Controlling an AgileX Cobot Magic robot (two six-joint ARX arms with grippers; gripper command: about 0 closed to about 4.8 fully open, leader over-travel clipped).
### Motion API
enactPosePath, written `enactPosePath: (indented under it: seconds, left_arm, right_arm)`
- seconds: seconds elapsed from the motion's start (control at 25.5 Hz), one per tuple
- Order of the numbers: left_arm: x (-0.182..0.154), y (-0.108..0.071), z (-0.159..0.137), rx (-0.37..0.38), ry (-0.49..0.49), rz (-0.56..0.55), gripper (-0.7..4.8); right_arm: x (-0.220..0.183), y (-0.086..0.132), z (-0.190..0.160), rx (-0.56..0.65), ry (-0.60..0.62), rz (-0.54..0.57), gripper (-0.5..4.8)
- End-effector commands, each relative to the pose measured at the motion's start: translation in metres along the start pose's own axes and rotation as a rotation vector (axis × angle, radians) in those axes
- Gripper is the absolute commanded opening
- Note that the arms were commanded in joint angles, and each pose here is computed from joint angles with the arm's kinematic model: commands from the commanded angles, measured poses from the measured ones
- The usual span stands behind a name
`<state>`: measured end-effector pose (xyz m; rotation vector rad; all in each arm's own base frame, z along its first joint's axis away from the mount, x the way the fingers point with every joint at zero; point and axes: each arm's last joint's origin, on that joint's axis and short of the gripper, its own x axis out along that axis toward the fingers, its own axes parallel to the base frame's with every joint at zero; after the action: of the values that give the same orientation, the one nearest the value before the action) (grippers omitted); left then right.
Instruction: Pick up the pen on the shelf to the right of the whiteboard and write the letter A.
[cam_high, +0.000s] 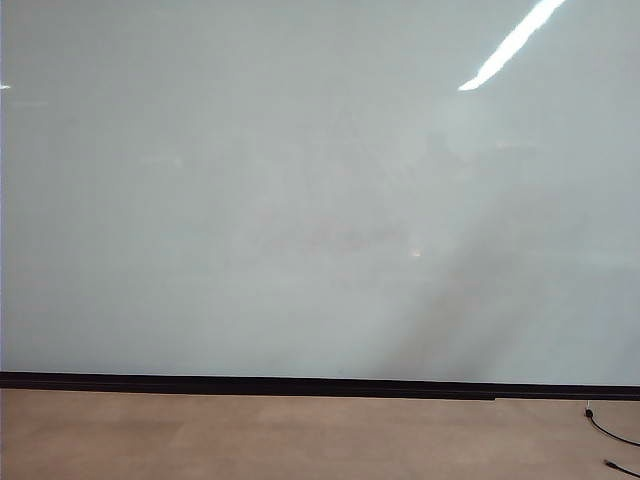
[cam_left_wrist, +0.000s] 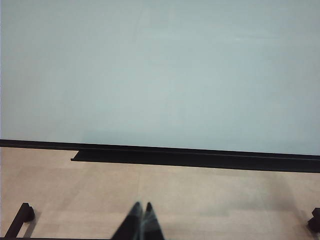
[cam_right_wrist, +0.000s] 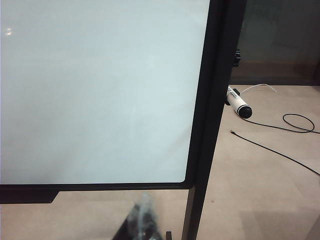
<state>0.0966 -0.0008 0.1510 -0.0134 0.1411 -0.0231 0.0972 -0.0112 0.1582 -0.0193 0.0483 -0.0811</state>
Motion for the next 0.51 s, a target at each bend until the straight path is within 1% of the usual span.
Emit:
enactPosePath:
  seconds: [0.04,0.51]
  left_arm:
    - [-0.0002,-0.0001,0.0015,0.004,-0.010,-0.001,-0.04]
    - [-0.0002,-0.0001,0.0015,0.004,-0.010,-0.001,-0.04]
  right_arm:
    - [-0.0003,0.0000,0.0022,0.001,-0.014,0.000,-0.05]
    - [-0.0003,-0.0003,0.0022,0.001,-0.014,-0.008,-0.05]
